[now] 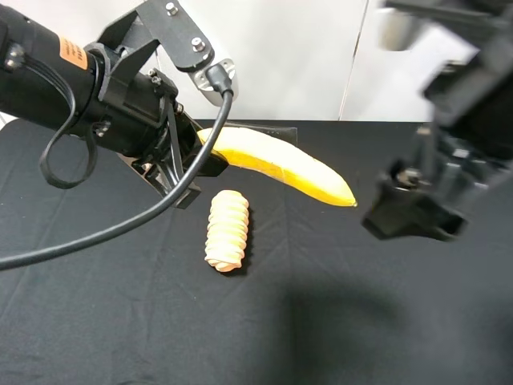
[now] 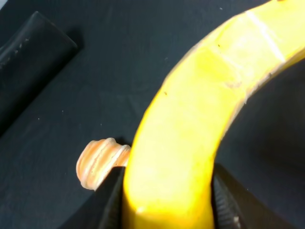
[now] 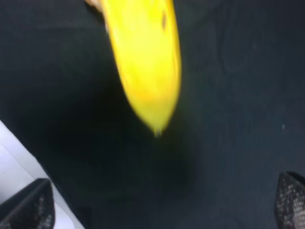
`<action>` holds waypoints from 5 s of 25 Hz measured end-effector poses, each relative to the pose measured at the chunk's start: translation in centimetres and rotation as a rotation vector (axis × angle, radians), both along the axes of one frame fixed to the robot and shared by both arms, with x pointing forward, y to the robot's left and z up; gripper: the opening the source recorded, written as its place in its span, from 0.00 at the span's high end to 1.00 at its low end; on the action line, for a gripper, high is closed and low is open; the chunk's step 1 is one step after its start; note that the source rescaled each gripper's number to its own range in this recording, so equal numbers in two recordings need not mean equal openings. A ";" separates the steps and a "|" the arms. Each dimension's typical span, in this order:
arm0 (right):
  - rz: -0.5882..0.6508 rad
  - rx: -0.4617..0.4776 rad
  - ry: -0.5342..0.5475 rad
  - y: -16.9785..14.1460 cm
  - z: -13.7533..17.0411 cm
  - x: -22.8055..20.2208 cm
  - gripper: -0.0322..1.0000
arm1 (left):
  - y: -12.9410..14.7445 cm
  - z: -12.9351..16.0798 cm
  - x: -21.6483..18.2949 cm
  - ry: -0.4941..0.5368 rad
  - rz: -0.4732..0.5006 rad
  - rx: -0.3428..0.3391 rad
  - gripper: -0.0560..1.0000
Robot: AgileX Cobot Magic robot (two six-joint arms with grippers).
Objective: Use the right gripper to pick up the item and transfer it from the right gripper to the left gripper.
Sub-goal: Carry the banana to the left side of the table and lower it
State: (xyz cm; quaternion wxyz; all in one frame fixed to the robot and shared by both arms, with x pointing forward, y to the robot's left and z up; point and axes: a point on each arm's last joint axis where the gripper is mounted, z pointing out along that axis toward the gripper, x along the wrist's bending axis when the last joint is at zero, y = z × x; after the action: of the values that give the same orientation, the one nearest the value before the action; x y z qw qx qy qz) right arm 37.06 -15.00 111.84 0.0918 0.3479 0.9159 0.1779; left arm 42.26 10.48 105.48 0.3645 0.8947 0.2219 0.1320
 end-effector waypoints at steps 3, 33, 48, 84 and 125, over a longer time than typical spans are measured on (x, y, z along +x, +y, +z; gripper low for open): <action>-0.009 0.046 -0.035 -2.2 0.4 -1.9 0.00 | 0.0 0.0 0.0 0.000 0.000 0.000 0.94; -0.002 0.480 -0.421 -14.5 -6.6 -12.2 0.00 | 0.0 0.0 0.0 -0.001 0.001 -0.001 0.94; -0.034 0.473 -0.429 -14.5 -6.7 -12.2 0.00 | 0.0 0.0 0.0 -0.001 0.001 -0.001 0.94; -0.679 0.355 -0.653 -15.5 -6.6 -13.4 0.00 | 5.5 6.5 5.7 -0.052 0.519 0.013 0.94; -0.679 0.355 -0.653 -15.5 -6.6 -13.4 0.00 | 13.8 -12.0 11.0 0.356 0.881 0.260 0.94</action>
State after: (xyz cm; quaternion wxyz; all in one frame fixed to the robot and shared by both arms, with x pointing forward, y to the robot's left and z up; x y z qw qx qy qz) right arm 23.62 -30.47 105.21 0.3656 0.5629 0.6301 0.3905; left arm 53.24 24.26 93.45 0.1156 0.7626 0.6196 0.1453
